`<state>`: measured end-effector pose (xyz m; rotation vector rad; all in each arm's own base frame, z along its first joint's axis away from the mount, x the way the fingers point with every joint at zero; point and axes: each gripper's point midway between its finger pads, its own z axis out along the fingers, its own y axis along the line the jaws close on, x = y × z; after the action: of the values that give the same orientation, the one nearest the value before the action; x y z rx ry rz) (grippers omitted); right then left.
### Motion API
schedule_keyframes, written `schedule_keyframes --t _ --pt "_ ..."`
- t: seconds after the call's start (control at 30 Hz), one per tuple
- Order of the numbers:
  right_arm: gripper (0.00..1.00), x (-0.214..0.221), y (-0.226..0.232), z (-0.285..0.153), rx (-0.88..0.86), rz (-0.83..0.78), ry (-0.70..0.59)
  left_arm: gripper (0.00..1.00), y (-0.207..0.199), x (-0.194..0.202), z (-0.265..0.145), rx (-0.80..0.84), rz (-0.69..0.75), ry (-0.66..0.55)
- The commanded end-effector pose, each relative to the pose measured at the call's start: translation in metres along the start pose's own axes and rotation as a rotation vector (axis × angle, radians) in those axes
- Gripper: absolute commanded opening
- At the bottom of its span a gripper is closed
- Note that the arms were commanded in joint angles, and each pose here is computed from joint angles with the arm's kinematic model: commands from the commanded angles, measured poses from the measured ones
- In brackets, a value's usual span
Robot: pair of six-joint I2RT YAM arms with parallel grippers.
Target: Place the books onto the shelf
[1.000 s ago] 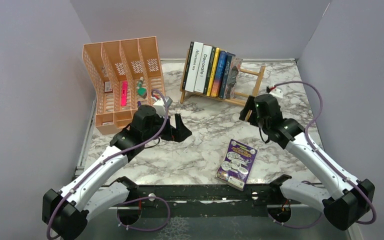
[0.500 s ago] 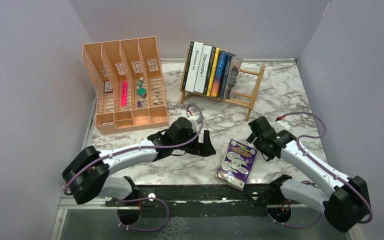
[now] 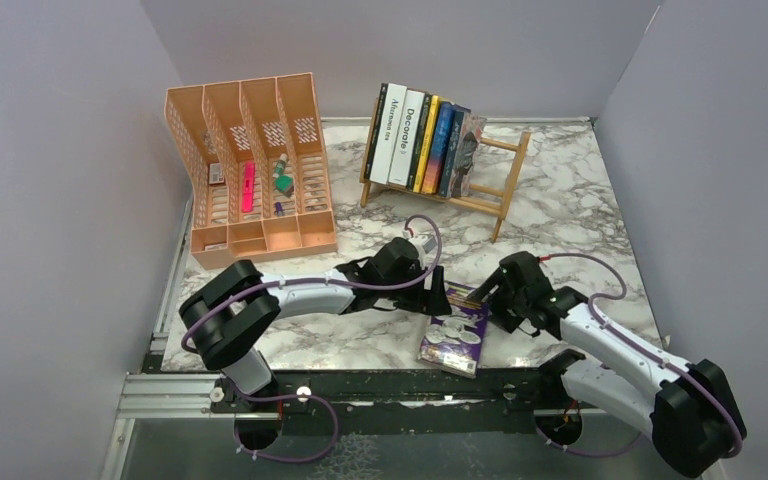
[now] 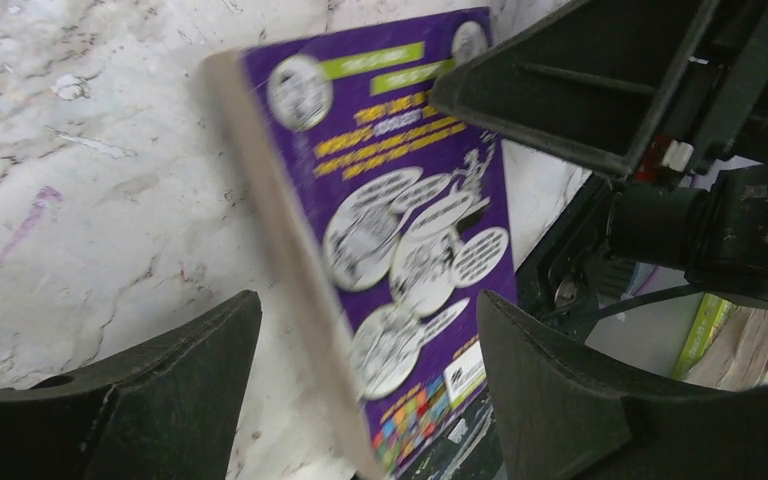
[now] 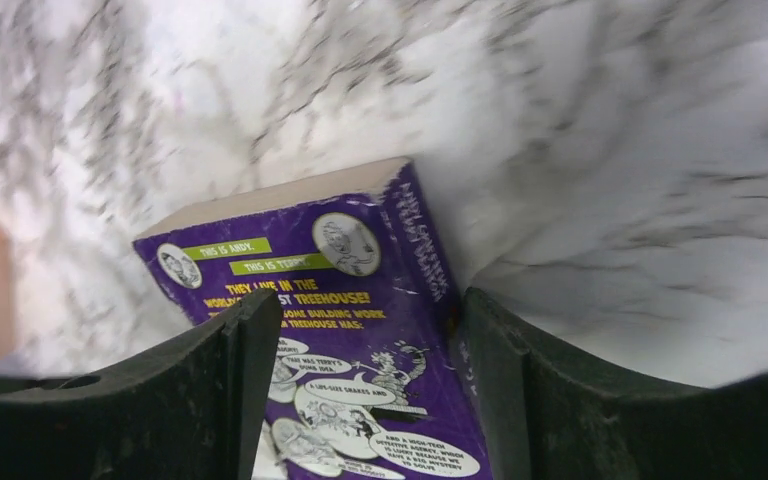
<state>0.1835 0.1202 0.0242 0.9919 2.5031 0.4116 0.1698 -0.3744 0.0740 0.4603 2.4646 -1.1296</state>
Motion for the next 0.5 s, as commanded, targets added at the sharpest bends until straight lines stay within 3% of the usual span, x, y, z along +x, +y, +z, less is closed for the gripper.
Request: schedule_keyframes --t 0.0,0.2,0.47 --pt "0.71 0.054 -0.010 0.008 -0.066 0.024 0.250 0.75 -0.010 -0.001 0.013 0.025 -0.049 0.002" --pt "0.70 0.056 0.000 0.009 -0.129 -0.027 0.260 0.66 0.016 0.015 0.025 -0.071 -0.167 0.027" --pt "0.69 0.054 0.028 0.006 -0.265 -0.173 0.264 0.29 0.017 0.001 0.016 -0.095 -0.170 -0.051"
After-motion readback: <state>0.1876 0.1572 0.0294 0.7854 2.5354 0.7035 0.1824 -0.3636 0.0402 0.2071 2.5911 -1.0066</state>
